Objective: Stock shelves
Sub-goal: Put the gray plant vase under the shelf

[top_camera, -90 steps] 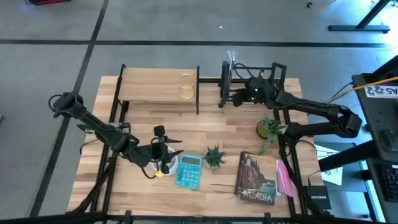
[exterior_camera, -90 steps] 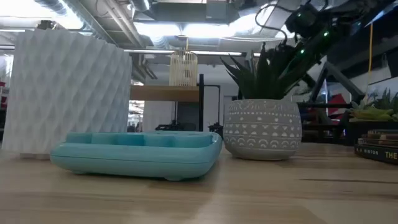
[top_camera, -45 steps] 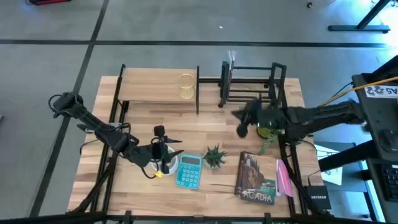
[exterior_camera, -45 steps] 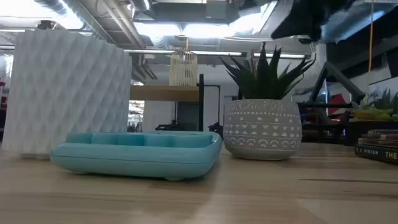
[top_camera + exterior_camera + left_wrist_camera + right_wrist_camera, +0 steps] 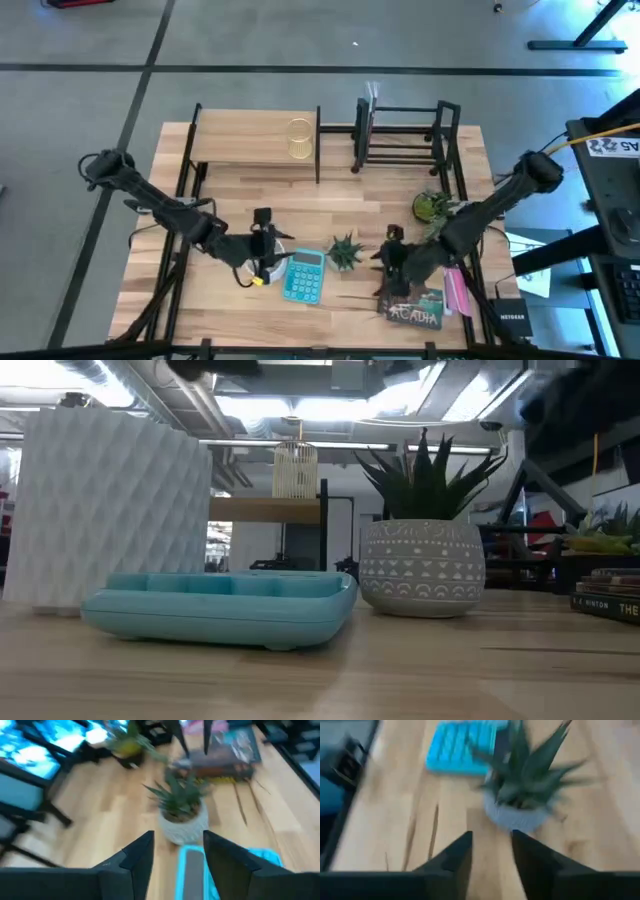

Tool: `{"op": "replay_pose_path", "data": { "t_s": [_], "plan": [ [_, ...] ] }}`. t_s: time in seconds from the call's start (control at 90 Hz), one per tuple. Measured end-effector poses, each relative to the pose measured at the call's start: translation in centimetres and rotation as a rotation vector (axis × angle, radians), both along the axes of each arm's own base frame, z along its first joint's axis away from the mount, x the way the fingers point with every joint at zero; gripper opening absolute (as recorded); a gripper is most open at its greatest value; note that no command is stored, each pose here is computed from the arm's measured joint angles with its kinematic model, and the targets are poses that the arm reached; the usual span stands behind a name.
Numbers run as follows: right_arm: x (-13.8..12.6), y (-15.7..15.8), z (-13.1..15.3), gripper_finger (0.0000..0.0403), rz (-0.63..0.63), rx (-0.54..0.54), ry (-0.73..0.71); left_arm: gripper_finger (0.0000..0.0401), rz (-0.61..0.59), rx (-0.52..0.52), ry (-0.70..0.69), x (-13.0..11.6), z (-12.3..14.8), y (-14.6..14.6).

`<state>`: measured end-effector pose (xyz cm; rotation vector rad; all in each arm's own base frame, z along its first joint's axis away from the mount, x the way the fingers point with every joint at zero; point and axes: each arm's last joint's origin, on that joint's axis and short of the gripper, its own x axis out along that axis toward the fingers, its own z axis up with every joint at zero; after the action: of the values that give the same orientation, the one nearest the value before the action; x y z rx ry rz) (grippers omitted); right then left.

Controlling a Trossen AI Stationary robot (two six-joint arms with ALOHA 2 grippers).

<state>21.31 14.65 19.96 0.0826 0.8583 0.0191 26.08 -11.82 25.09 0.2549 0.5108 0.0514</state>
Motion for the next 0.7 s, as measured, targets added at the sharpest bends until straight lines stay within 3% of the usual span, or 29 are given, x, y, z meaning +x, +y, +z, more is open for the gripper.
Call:
{"op": "replay_pose_path", "data": {
  "t_s": [0.167,0.3,0.511,0.7],
  "plan": [
    [0.8,-0.7,-1.8,0.0247,-0.034,-0.046,0.095,0.0155,-0.075,0.046,0.089,2.6,-2.0,1.5],
    [1.7,-2.1,-2.4,0.0291,-0.063,0.002,0.161,0.0155,-0.152,0.013,0.164,4.8,-3.4,3.1],
    [2.8,-3.7,-2.9,0.0315,-0.081,0.028,0.197,0.0162,-0.282,-0.061,0.25,7.8,-5.2,4.0],
    [3.5,-3.6,-3.0,0.0317,-0.042,-0.007,0.137,0.0226,-0.297,-0.056,0.283,9.3,-6.2,3.7]
  ]
}}
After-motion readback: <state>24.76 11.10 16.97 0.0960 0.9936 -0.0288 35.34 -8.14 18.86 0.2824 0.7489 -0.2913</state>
